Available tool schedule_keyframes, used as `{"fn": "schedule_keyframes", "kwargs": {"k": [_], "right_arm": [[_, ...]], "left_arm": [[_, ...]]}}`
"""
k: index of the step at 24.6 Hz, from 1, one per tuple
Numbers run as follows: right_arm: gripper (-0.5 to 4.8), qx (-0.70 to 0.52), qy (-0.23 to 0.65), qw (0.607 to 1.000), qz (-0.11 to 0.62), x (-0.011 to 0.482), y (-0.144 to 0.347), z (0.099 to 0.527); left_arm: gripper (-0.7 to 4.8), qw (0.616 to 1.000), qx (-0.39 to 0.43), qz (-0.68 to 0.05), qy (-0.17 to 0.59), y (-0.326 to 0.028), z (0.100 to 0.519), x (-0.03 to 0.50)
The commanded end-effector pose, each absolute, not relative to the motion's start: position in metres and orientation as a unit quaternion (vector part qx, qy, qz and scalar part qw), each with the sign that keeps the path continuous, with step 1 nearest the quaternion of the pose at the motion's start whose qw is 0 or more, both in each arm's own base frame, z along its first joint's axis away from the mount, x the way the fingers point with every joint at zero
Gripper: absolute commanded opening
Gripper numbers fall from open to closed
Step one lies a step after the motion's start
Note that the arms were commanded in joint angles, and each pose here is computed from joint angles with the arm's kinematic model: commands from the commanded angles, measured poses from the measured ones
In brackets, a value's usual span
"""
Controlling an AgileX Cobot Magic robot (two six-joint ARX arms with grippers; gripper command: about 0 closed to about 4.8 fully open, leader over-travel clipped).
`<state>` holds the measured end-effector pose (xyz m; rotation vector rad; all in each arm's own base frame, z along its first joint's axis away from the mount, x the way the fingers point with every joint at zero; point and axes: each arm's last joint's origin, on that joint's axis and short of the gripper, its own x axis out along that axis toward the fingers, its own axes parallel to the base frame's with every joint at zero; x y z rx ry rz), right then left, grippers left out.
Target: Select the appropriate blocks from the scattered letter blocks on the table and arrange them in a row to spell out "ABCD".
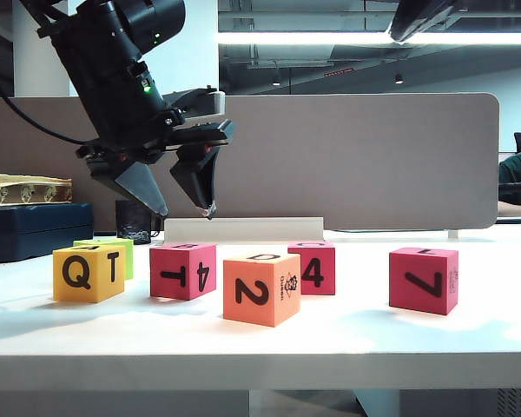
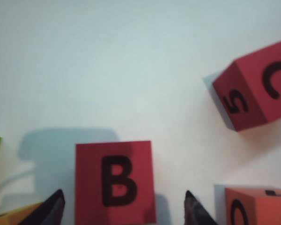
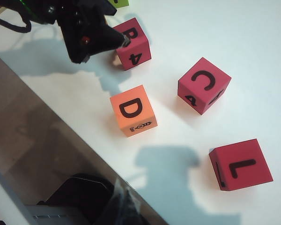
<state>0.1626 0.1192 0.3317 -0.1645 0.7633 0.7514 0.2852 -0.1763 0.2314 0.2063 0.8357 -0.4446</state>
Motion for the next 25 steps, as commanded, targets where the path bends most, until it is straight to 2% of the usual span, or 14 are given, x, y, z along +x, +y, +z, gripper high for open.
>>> {"fn": "schedule_keyframes", "kwargs": {"k": [1,2,6,17,20,21,22,25], "right_arm": [[-0.02,-0.078,0.358,0.857,0.364,0.161,0.121,0.334],[-0.02,-0.079,0.358,0.856,0.365,0.160,0.121,0.334],[-0.02,-0.083,0.356,0.852,0.375,0.158,0.125,0.334],[-0.02,-0.086,0.357,0.850,0.378,0.156,0.126,0.334],[-0.02,-0.086,0.356,0.850,0.378,0.156,0.126,0.334],[-0.02,-0.086,0.356,0.850,0.377,0.156,0.126,0.334],[-0.02,-0.086,0.356,0.850,0.378,0.156,0.126,0.334],[-0.02,-0.086,0.356,0.850,0.377,0.156,0.126,0.334]], "left_arm": [[3.20,0.890,0.096,-0.204,0.395,-0.173,0.233,0.289],[3.21,0.890,0.097,-0.204,0.397,-0.173,0.232,0.289],[4.06,0.888,0.093,-0.197,0.404,-0.172,0.224,0.294],[4.02,0.878,0.073,-0.180,0.436,-0.177,0.200,0.302],[3.87,0.878,0.073,-0.181,0.437,-0.177,0.200,0.303],[3.46,0.877,0.074,-0.180,0.440,-0.177,0.199,0.302],[3.29,0.875,0.076,-0.180,0.443,-0.177,0.199,0.301],[3.29,0.867,0.078,-0.175,0.460,-0.175,0.197,0.299]]}}
